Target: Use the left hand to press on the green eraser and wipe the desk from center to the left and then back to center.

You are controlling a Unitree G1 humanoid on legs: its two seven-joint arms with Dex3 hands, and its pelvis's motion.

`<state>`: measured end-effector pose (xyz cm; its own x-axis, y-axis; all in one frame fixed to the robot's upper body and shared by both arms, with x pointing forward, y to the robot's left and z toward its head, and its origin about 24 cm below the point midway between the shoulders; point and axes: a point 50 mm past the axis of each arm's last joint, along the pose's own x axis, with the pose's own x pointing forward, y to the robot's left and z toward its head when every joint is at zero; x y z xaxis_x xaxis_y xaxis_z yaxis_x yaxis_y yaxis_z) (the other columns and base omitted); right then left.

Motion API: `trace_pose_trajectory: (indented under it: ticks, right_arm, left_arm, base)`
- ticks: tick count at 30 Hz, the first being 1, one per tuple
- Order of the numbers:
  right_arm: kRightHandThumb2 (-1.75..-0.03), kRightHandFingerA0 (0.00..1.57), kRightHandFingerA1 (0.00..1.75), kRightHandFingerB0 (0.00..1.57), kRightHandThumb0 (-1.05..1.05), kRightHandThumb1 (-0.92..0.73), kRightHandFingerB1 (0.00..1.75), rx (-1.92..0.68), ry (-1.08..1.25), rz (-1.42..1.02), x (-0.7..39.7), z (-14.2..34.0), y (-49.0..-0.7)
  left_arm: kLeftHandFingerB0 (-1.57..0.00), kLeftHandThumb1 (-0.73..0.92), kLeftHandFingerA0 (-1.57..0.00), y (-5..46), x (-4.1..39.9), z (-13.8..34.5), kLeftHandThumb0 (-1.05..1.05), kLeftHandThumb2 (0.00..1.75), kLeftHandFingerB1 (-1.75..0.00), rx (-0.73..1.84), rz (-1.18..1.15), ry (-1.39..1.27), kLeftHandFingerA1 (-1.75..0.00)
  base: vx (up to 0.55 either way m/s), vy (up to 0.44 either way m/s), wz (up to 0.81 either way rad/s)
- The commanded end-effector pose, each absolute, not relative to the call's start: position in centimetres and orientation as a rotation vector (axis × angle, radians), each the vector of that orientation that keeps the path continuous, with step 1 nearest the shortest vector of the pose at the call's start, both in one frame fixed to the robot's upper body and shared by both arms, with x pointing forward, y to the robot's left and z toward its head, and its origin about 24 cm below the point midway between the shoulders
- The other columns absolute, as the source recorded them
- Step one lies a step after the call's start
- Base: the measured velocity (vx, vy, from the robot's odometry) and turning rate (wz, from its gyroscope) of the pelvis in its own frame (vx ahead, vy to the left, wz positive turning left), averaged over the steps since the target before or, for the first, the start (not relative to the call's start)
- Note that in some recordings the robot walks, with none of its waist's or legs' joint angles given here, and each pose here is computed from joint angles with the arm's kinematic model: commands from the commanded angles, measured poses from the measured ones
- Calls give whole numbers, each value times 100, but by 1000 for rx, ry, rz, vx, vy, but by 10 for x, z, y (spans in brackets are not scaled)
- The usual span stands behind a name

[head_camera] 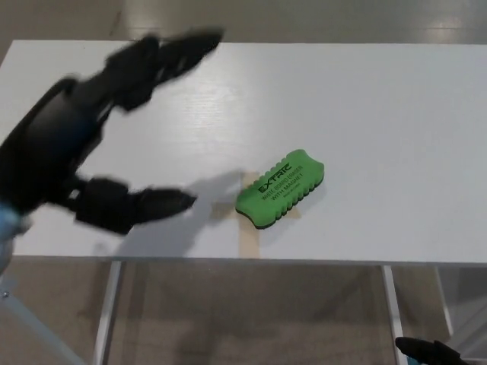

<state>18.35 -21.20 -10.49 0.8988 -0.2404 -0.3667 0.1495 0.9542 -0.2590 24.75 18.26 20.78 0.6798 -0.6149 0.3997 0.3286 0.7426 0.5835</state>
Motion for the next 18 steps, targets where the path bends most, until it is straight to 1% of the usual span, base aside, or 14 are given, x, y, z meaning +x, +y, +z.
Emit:
trace_pose_trajectory:
  ticks: [1,3,4,5,6,8,9,10,11,13,14,16,17,18]
  right_arm:
    - [-58,80,55,74,-33,-60,52,-235,510,-211,158,-119,-218]
    - [-58,80,55,74,-33,-60,52,-230,519,-211,154,-120,-217]
    - [-58,79,55,74,-32,-60,53,-226,524,-212,151,-121,-217]
    - [-58,79,55,74,-32,-60,53,-223,526,-214,150,-122,-217]
    - [-58,79,55,75,-32,-59,53,-227,534,-215,147,-123,-217]
    - [-58,79,55,75,-32,-59,53,-233,544,-217,143,-124,-218]
    - [-58,79,55,75,-33,-59,53,-240,552,-212,142,-125,-218]
    - [-58,79,55,75,-33,-59,53,-244,556,-208,141,-126,-217]
    - [-58,79,55,75,-33,-59,53,-244,556,-208,141,-126,-217]
    - [-58,79,55,74,-34,-59,52,-255,562,-199,140,-126,-217]
    - [-58,79,54,73,-34,-59,51,-265,570,-195,139,-127,-217]
    - [-58,79,54,73,-34,-59,51,-273,579,-192,138,-128,-217]
    - [-58,79,54,73,-33,-59,51,-272,583,-192,136,-128,-217]
    - [-58,79,54,73,-33,-59,51,-270,585,-193,134,-129,-217]
  left_arm:
    - [-64,72,-67,232,151,161,-22,62,-39,43,-801,-360,-42]
    - [-64,72,-67,240,142,146,-22,62,-39,12,-770,-289,-42]
    - [-68,73,-73,243,137,139,-26,62,-40,9,-748,-246,-43]
    - [-68,73,-73,245,134,136,-26,62,-40,9,-736,-223,-43]
    - [-73,71,-79,251,128,119,-27,62,-42,11,-679,-127,-44]
    - [-73,71,-79,257,119,100,-27,62,-42,14,-620,-15,-44]
    - [-75,71,-82,265,117,79,-29,61,-44,41,-566,59,-46]
    - [-75,71,-82,268,116,66,-29,61,-44,61,-541,100,-46]
    - [-75,71,-82,268,116,66,-29,61,-44,61,-541,100,-46]
    - [-76,71,-82,275,115,42,-29,62,-44,105,-491,177,-45]
    - [-77,67,-82,287,117,17,-34,61,-44,169,-386,257,-45]
    - [-77,67,-82,296,117,-7,-34,61,-44,239,-290,337,-45]
    - [-77,63,-83,302,117,-23,-38,60,-43,294,-208,399,-45]
    - [-77,63,-83,305,116,-31,-38,60,-43,326,-162,431,-45]
  base:
    - [0,0,0]
    - [0,0,0]
    - [0,0,0]
    - [0,0,0]
    - [0,0,0]
    - [0,0,0]
    - [0,0,0]
    - [0,0,0]
    - [0,0,0]
    - [0,0,0]
    - [0,0,0]
    - [0,0,0]
    - [0,0,8]
    - [0,0,0]
